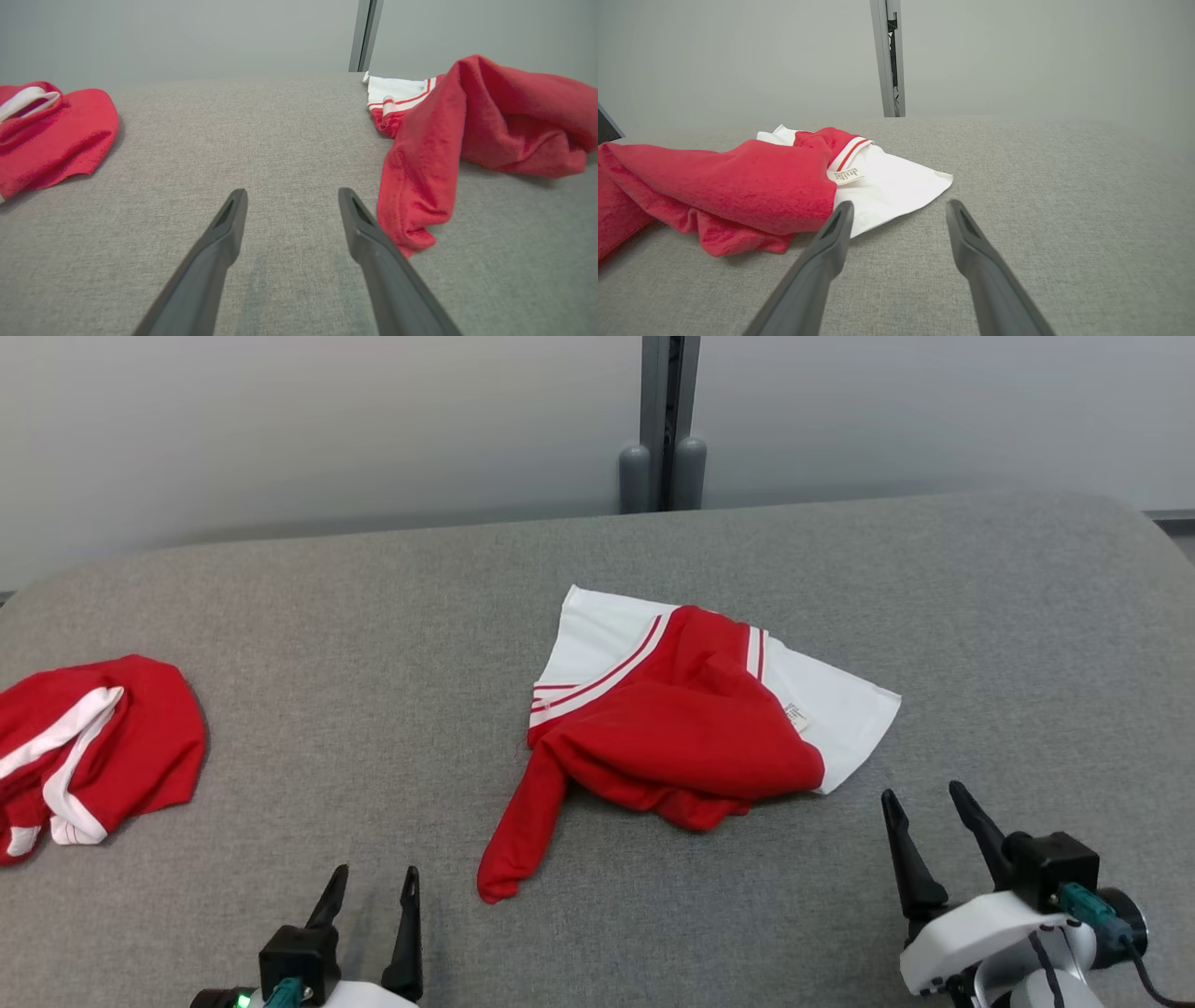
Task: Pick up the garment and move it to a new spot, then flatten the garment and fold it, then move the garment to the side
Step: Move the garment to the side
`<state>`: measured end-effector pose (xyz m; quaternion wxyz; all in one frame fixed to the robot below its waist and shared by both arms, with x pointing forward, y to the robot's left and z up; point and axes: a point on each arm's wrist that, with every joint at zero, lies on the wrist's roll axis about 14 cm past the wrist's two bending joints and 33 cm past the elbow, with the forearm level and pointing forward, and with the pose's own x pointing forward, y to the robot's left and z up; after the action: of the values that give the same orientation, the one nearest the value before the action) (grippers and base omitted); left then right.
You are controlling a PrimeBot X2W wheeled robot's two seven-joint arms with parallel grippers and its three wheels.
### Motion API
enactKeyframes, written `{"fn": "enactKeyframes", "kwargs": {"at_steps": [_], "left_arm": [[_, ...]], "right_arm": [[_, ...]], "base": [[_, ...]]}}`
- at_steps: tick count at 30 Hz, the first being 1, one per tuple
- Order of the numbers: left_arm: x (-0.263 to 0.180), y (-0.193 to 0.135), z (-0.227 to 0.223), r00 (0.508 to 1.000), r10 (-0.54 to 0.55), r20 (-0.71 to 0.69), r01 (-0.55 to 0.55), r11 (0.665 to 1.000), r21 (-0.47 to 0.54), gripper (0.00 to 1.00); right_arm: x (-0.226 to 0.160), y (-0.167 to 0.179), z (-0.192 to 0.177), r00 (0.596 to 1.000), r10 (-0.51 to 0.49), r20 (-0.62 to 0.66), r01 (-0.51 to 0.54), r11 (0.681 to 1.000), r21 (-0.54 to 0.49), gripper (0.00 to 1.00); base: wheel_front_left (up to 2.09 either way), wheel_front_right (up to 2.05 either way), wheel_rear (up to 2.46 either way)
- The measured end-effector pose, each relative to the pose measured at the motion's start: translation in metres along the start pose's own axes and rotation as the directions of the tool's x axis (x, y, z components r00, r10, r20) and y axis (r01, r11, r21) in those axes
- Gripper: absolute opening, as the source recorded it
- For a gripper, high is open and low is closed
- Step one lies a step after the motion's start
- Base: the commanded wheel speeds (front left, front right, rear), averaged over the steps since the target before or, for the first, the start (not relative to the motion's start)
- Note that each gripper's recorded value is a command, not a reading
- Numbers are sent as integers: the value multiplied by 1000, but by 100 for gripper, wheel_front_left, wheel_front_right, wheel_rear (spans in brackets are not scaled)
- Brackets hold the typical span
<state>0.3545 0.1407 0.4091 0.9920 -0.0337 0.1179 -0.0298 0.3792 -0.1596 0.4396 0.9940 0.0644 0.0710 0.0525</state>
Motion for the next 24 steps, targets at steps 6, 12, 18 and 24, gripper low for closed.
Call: {"fn": "enactKeyframes", "kwargs": {"at_steps": [6, 12, 18, 24], "left_arm": [[17, -11, -9, 999, -40, -35, 40, 999, 4, 100], [29, -9, -17, 997, -33, -63, 33, 999, 0, 100], [32, 0, -29, 995, -12, -98, 12, 1000, 5, 100], [33, 7, -32, 994, 7, -109, -6, 1000, 11, 100]], "right_arm": [[35, -3, 2, 1000, 11, -6, -11, 999, -38, 100], [69, -16, -7, 999, -15, -39, 14, 999, -35, 100], [99, -31, -12, 997, -47, -60, 45, 998, -40, 100], [109, -34, -44, 985, -57, -164, 50, 998, -46, 100]], "base": [[0, 0, 0], [0, 0, 0], [0, 0, 0], [0, 0, 0]]}}
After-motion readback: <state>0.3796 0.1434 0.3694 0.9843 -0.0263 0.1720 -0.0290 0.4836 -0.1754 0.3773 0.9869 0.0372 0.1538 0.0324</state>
